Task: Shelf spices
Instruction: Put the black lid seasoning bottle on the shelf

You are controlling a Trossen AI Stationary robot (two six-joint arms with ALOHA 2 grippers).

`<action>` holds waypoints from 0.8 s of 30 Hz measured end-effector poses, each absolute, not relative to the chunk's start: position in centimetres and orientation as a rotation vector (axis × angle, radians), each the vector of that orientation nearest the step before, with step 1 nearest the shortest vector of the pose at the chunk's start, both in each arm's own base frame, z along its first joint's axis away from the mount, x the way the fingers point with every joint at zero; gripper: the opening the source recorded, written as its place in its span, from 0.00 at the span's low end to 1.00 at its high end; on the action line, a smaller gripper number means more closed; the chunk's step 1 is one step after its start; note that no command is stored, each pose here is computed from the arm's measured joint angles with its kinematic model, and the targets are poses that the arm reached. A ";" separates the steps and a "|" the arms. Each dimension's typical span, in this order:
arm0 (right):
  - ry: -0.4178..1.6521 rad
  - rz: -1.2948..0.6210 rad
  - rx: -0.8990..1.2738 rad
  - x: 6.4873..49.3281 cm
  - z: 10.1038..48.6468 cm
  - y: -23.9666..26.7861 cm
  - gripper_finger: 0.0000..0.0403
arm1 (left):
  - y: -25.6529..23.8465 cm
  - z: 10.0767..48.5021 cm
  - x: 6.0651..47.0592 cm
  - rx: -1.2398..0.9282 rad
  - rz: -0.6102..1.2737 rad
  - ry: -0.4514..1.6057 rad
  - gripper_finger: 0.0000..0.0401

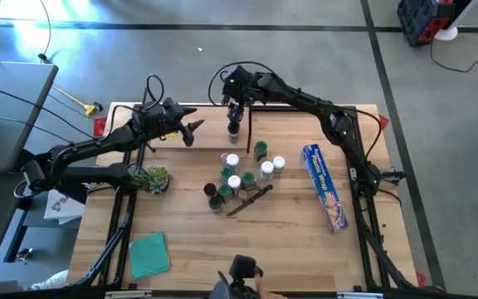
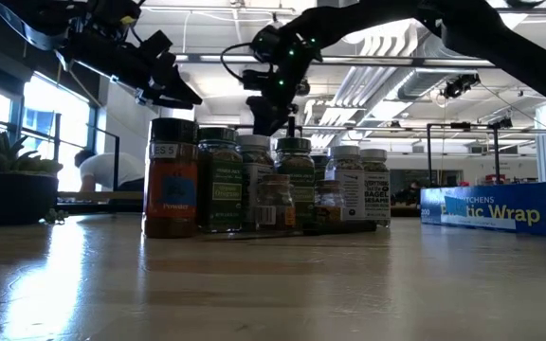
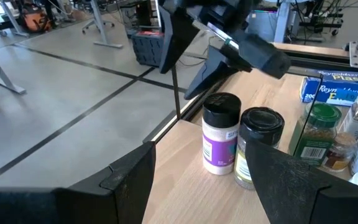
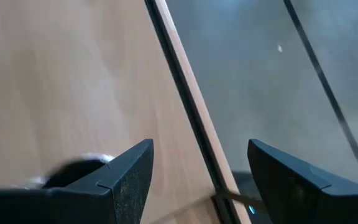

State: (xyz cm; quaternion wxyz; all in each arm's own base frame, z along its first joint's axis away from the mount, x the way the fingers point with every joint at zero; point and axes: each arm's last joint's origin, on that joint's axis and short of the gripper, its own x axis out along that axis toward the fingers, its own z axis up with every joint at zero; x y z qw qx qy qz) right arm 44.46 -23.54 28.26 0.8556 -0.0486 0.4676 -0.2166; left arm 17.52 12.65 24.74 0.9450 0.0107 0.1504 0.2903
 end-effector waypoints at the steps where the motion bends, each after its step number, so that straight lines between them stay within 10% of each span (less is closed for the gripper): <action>1: 0.964 -0.438 -0.096 44.6 28.3 -23.5 0.63 | 12.7 24.7 17.5 0.022 0.592 0.306 0.61; 24: 0.983 -0.381 -0.023 44.6 28.1 -22.8 0.63 | 12.6 24.7 17.5 0.020 0.591 0.313 0.61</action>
